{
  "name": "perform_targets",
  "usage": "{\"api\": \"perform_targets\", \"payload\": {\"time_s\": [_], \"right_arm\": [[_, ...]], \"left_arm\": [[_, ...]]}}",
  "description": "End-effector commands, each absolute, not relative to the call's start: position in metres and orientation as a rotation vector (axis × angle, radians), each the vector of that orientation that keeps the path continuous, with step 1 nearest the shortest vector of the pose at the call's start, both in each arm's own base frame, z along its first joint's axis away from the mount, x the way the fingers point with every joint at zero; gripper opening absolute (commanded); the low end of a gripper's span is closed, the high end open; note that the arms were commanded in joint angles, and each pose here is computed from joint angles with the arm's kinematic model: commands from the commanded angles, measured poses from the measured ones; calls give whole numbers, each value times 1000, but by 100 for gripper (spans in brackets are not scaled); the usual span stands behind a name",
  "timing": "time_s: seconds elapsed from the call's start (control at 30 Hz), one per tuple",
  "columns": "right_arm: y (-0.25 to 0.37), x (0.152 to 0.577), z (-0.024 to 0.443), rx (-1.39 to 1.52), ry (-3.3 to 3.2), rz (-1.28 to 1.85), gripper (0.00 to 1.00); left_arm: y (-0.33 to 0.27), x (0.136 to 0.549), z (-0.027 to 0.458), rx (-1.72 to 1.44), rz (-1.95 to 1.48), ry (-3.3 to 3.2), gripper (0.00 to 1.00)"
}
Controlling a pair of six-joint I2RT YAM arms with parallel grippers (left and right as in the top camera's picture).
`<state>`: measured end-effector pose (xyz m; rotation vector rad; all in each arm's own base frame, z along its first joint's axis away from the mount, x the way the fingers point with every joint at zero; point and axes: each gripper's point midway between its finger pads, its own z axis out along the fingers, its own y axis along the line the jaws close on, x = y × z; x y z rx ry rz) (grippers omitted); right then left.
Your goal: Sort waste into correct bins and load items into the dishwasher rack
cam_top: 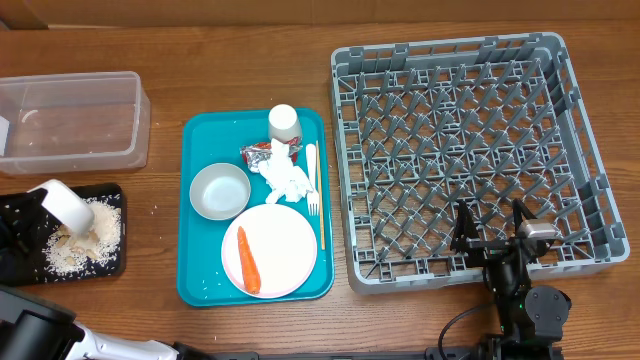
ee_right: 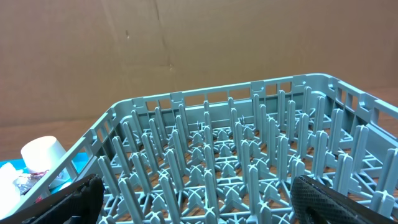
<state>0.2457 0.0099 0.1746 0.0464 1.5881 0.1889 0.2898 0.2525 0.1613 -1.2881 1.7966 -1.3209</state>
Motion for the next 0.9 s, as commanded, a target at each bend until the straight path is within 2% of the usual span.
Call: {"api": "perform_targets", "payload": {"time_s": [0.0,0.07,0.13,0.23,0.3,0.4,0.47,0.5,0.57,0.63,0.7,0.8,0.87], "right_arm": [[8,246,173,52,1582,177,100],[8,246,173,52,1582,177,100],[8,246,173,52,1582,177,100],[8,246,173,52,1582,177,100],[8,246,173,52,1582,177,100],[8,246,173,52,1582,177,100],[8,246,173,52,1582,177,100],[8,246,173,52,1582,177,100],[8,246,173,52,1582,177,100],[8,246,173,52,1582,177,100],[8,246,173,52,1582,177,100],[8,246,173,52,1582,177,100],[8,246,173,52,1582,177,100]], "left_arm": [[254,290,170,-1297,-1401,1715,4],[258,292,170,-1246,-1361,1730,5],[259,287,157,-1422,-1365,1741,4],[259,290,164,-1322,-1362,1733,4],[258,285,157,-1417,-1369,1740,4],[261,290,170,-1229,-1342,1730,5],[264,281,151,-1452,-1325,1753,4],[262,281,154,-1458,-1356,1732,4],[265,285,163,-1327,-1338,1728,4],[264,283,159,-1385,-1346,1731,4],[264,287,169,-1258,-1344,1718,4],[266,283,157,-1366,-1320,1746,4],[266,288,168,-1259,-1332,1718,4]]}}
